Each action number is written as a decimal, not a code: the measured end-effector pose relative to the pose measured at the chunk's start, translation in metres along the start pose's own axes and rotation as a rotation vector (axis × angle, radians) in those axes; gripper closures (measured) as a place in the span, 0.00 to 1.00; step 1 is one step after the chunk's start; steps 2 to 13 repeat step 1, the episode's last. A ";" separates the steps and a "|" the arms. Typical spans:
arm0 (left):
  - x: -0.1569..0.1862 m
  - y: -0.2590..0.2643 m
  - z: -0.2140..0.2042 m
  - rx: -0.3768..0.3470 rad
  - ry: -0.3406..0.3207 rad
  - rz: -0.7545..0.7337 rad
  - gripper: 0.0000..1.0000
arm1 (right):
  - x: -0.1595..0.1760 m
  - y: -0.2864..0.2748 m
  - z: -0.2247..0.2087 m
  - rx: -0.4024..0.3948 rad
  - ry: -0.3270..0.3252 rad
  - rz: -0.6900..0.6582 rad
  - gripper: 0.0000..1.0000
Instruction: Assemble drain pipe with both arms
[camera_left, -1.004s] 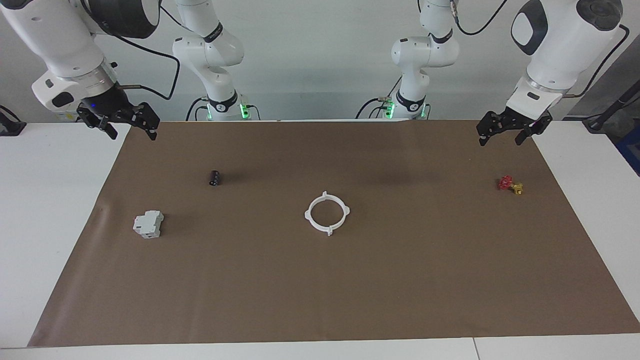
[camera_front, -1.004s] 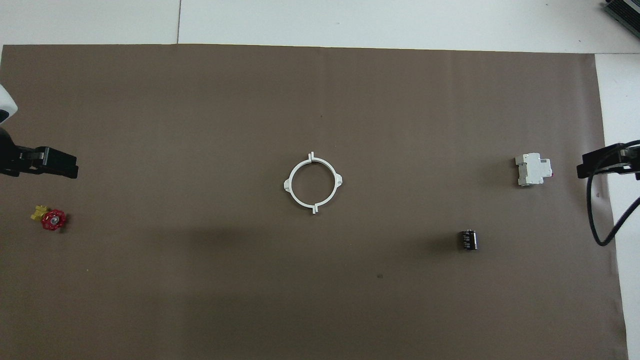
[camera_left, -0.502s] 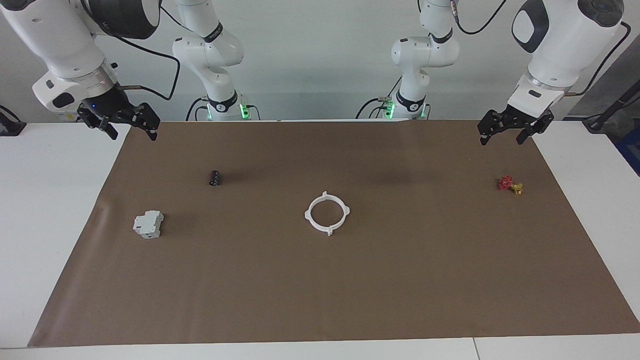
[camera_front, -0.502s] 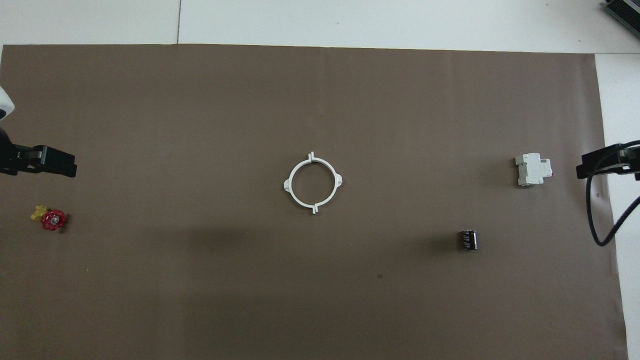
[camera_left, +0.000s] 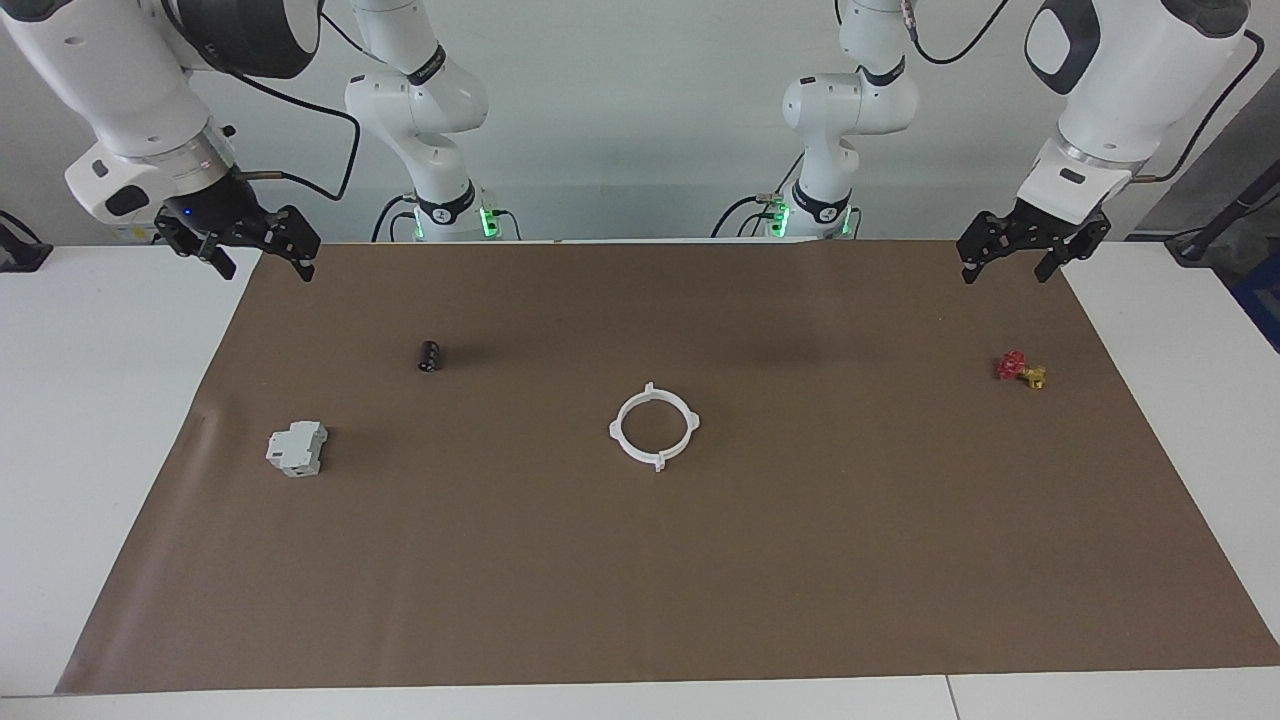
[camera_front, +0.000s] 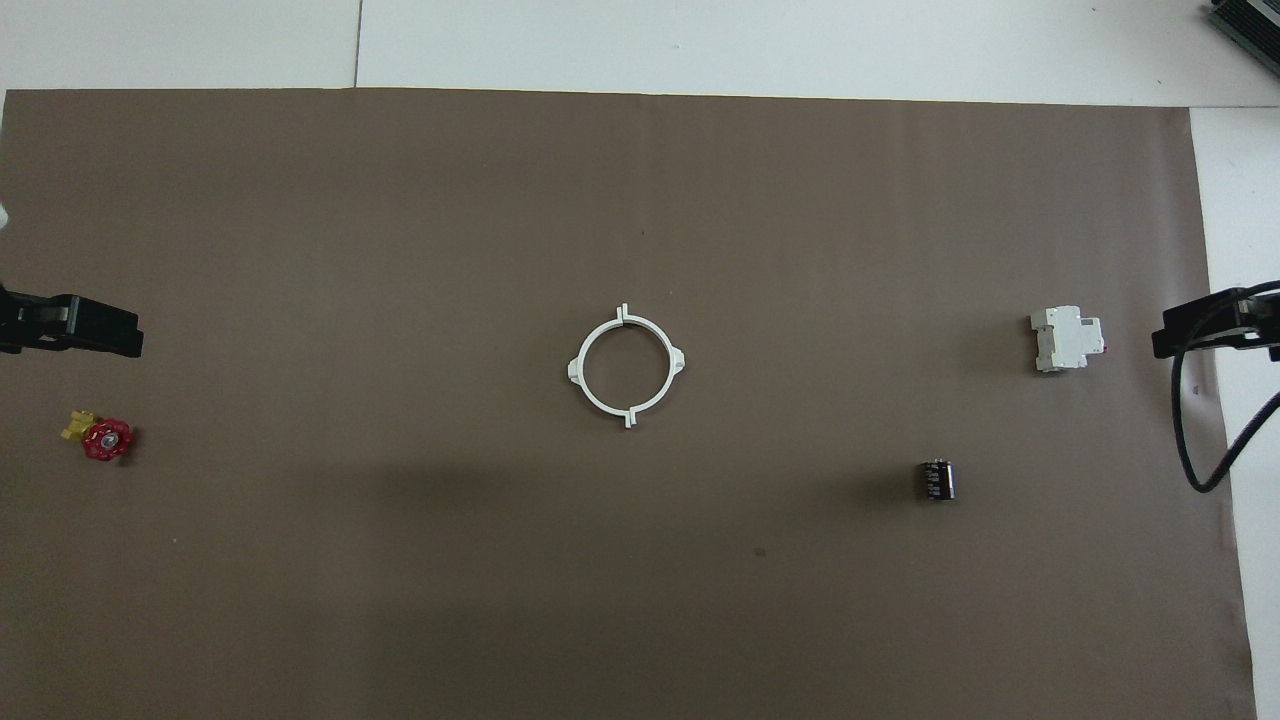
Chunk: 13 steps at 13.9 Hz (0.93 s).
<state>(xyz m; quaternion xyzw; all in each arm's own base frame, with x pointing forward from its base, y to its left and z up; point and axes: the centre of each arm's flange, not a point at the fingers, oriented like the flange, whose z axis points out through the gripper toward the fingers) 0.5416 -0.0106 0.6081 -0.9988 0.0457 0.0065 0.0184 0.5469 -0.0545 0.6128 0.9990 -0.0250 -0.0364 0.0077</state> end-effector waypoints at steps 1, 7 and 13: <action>0.000 0.000 0.000 0.000 0.000 0.000 0.00 | 0.000 0.000 0.000 0.000 0.000 0.000 0.00; 0.000 0.000 0.000 0.000 0.000 0.000 0.00 | 0.000 0.000 0.000 0.000 0.000 0.000 0.00; 0.000 0.000 0.000 0.000 0.000 0.000 0.00 | 0.000 0.000 0.000 0.000 0.000 0.000 0.00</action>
